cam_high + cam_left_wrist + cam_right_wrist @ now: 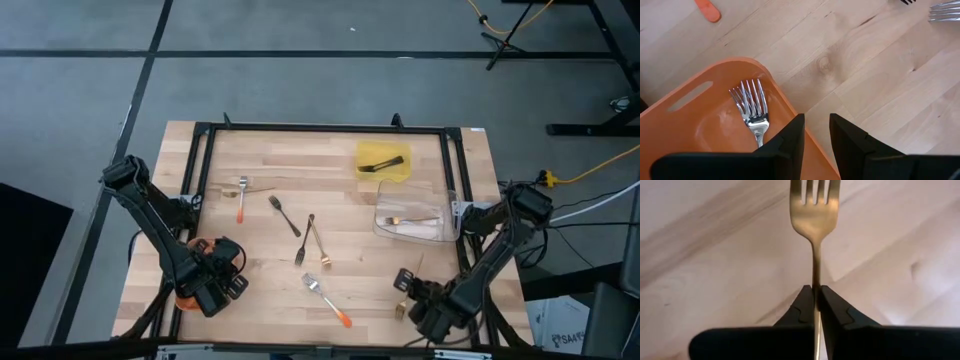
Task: Sort silverware by color (type)
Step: Put the gold fork into the transparent bin
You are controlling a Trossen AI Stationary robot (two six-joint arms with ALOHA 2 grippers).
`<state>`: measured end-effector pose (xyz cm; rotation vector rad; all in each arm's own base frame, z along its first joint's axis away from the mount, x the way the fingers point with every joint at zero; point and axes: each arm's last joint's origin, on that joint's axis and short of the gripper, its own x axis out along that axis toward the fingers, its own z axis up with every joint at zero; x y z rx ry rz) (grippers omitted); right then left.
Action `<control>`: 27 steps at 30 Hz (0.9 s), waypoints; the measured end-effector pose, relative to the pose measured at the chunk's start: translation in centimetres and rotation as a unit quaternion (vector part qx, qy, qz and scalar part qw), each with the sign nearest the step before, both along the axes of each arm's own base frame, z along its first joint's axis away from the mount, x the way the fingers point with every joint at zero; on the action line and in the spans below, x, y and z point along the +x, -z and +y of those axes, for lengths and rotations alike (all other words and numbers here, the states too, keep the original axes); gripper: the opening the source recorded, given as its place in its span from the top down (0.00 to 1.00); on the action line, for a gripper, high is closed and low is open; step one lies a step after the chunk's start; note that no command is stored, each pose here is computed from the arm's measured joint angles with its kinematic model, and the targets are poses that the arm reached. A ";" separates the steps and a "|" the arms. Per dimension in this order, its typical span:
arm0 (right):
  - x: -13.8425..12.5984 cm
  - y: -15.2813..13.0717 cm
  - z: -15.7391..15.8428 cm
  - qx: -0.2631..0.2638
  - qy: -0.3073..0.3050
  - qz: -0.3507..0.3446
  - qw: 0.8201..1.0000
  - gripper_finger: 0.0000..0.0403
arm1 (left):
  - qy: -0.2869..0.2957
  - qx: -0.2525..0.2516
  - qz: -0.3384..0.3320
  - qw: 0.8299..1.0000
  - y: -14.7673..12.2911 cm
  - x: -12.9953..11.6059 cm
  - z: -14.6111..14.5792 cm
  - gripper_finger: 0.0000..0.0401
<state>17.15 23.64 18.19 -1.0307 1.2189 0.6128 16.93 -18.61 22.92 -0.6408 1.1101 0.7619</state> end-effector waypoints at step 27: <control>7.5 -12.3 -5.7 0.033 0.209 0.012 0.977 1.00 | 0.000 -0.002 -0.002 1.000 0.0 0.0 0.0 0.79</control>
